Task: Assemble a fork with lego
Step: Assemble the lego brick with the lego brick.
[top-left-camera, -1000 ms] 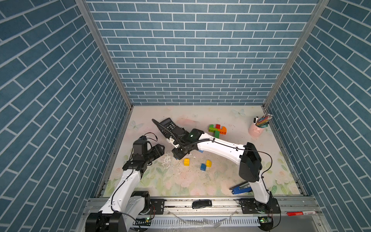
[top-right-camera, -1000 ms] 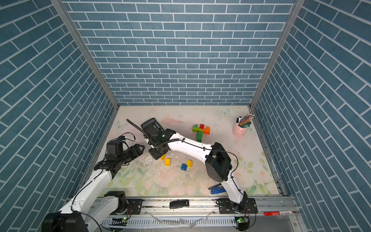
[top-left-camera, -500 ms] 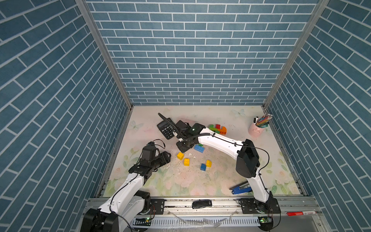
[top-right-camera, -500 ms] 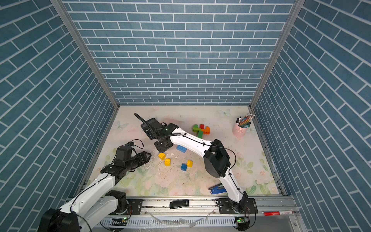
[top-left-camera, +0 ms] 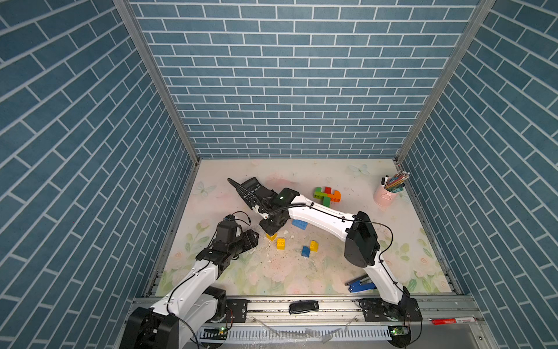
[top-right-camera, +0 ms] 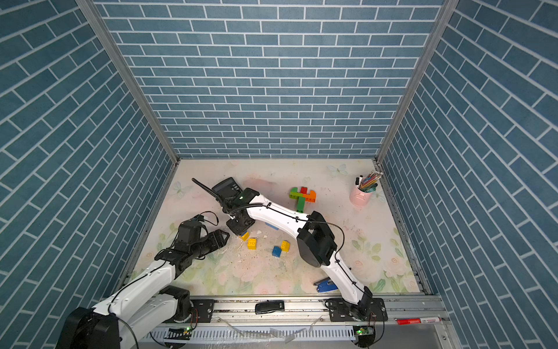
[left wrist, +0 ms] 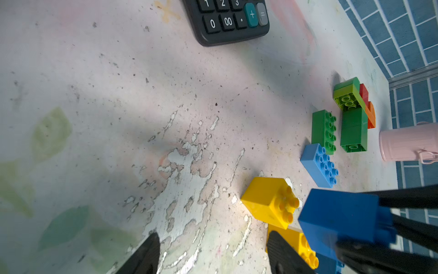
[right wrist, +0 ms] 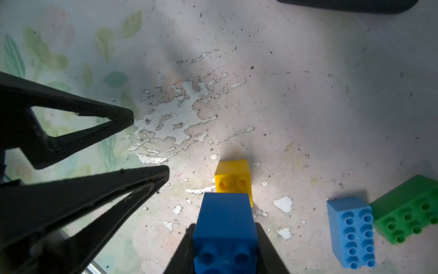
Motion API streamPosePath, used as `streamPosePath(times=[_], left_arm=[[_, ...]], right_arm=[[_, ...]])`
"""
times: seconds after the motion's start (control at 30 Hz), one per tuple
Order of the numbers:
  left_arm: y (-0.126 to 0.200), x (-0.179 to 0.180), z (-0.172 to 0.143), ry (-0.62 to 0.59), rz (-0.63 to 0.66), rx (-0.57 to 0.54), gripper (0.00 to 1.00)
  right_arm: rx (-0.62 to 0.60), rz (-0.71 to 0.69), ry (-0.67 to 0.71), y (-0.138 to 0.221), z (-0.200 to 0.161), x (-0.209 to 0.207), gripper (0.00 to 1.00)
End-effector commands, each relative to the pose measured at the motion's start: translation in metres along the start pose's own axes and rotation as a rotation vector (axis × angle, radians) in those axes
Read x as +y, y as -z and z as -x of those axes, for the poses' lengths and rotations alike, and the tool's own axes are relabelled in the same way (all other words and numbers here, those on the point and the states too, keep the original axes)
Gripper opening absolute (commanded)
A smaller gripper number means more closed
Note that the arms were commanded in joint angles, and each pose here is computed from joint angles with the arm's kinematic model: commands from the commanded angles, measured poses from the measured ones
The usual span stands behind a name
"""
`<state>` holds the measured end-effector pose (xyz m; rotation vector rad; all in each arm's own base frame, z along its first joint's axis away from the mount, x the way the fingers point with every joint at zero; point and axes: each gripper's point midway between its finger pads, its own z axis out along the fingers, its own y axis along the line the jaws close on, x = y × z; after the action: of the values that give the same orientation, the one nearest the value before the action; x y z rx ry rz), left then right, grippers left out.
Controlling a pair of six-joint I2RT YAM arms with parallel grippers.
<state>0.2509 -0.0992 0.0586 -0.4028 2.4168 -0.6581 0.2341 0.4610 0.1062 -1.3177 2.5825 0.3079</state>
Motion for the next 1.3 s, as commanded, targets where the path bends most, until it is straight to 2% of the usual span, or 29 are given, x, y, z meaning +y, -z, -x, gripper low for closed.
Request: streamPosePath(times=[0.0, 0.3, 0.67, 1.07, 1.27], left_arm=[[-0.003, 0.002, -0.004, -0.006, -0.002, 0.003, 0.73], [-0.005, 0.003, -0.003, 0.004, 0.000, -0.001, 0.73], [-0.008, 0.002, -0.001, 0.003, 0.002, 0.002, 0.73], [-0.008, 0.001, 0.000, -0.001, 0.006, 0.004, 0.73], [-0.010, 0.001, 0.001, -0.006, 0.010, 0.011, 0.73]], right_arm=[[0.058, -0.013, 0.072, -0.002, -0.010, -0.004, 0.12], [0.052, 0.022, 0.093, -0.009, -0.001, -0.002, 0.12], [0.127, 0.026, 0.103, -0.028, -0.014, -0.004, 0.12], [0.191, -0.067, 0.131, -0.045, -0.028, -0.021, 0.10], [0.240, 0.005, 0.052, -0.056, -0.039, -0.009, 0.10]])
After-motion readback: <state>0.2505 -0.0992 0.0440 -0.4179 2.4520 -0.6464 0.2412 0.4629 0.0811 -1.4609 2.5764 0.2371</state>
